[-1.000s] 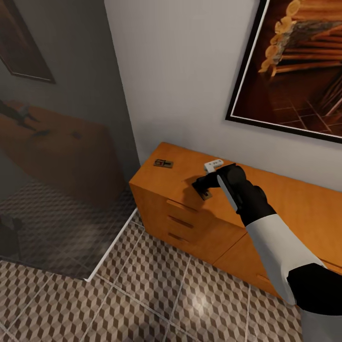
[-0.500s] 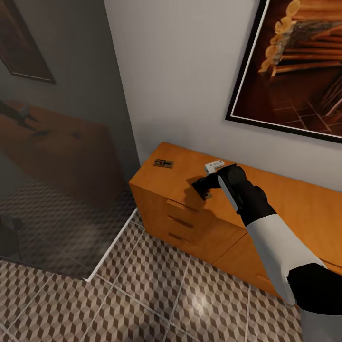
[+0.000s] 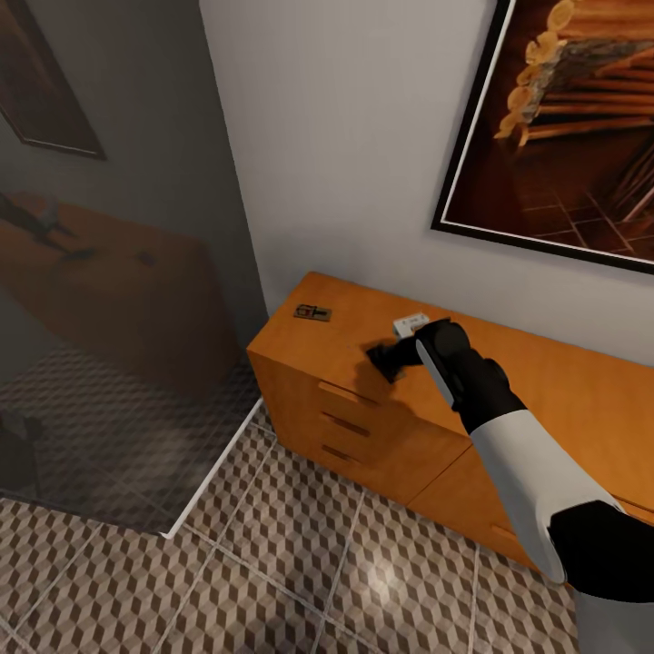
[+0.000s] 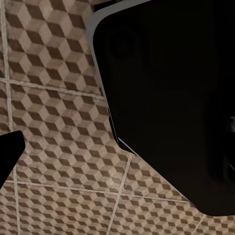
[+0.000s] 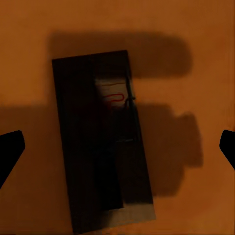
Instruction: Take the four mousetraps from the cabinet in the bathroom and place them on the bathroom floor. Make sure all four end up on the same floor surface, and ensure that at least two of them are either under or directly next to the same bathroom sink.
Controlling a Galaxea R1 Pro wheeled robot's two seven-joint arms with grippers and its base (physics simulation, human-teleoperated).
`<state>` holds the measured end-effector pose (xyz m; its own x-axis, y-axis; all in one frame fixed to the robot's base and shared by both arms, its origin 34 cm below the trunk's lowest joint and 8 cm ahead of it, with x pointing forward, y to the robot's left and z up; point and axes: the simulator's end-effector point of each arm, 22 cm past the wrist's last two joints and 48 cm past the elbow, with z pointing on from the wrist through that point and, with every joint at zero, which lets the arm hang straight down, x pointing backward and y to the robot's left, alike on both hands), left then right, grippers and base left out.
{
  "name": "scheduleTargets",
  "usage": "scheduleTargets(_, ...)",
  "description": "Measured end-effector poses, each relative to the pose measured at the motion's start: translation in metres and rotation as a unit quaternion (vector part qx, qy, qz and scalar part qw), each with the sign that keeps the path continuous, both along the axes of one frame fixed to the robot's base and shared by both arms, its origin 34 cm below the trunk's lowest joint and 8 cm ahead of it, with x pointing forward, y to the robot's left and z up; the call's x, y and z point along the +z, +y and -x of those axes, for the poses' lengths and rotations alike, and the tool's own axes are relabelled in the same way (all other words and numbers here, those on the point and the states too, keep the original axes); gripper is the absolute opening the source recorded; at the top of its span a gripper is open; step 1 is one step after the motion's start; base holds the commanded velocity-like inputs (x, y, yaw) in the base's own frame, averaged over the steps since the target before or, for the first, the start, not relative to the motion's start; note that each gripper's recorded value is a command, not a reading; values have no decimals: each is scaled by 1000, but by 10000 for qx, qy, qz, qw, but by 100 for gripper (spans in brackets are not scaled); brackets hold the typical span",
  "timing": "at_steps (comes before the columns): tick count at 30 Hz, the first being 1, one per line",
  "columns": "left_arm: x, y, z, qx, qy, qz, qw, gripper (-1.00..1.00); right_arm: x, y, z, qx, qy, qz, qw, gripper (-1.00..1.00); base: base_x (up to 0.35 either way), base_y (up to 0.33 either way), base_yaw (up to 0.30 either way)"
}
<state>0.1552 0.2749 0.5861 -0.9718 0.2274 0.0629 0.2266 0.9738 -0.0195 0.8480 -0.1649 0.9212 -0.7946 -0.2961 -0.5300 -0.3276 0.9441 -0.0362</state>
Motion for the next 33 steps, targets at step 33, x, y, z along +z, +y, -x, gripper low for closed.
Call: scheduleTargets(33,0,0,0,-2,-1,-3,10000,100,-13,-5,6,-38,170,44,9998,100,0,0,0)
